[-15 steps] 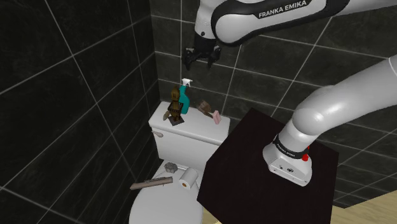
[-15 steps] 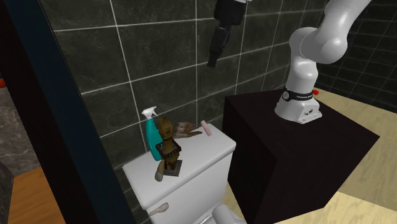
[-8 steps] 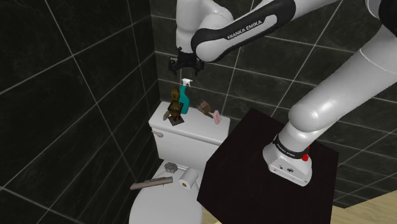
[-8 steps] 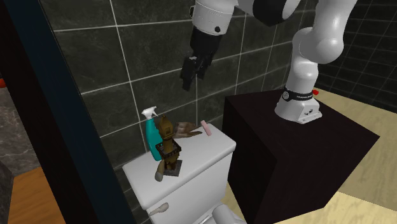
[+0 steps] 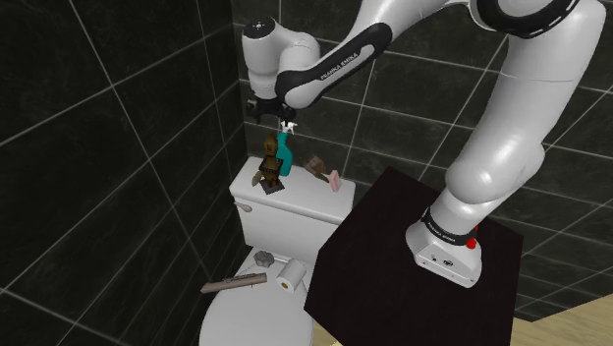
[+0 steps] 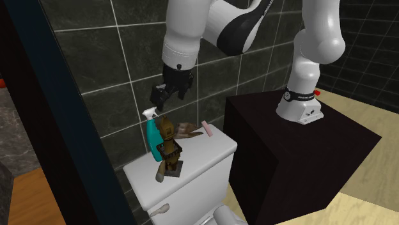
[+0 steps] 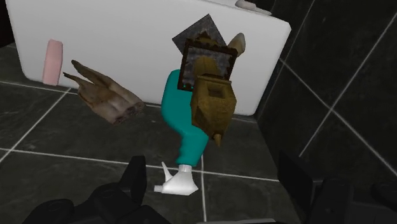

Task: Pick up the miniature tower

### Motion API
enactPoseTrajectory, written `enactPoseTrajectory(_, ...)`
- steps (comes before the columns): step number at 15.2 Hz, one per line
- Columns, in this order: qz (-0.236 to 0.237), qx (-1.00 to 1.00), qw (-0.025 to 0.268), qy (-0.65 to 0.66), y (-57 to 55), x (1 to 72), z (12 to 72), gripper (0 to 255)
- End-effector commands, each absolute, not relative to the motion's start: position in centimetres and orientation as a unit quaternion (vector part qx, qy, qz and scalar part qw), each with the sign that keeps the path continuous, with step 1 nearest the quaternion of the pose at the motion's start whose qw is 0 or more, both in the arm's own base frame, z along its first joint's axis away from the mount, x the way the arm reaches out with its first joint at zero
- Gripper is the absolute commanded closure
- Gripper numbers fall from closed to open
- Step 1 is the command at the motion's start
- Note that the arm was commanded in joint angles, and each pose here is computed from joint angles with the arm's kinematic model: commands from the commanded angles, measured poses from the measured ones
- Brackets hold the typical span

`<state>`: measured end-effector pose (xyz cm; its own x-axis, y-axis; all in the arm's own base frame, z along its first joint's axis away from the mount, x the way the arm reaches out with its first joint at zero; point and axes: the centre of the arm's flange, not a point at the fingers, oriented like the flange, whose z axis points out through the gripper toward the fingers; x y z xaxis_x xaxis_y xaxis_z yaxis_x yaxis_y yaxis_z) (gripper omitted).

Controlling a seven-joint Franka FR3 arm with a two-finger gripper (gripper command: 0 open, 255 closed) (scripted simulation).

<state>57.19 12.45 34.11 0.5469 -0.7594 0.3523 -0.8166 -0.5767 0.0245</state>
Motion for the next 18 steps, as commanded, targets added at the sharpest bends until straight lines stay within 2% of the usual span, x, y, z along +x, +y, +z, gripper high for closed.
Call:
enactPoseTrajectory(1,0.159,0.858,0.102,-0.477,12.1,59.0,32.0,0)
enactPoseTrajectory(11,0.16,0.853,0.105,-0.486,11.9,59.7,27.3,0)
enactPoseTrajectory(12,0.161,0.853,0.105,-0.486,11.9,59.8,27.3,255)
enactPoseTrajectory(18,0.16,0.853,0.105,-0.486,11.9,59.8,27.3,255)
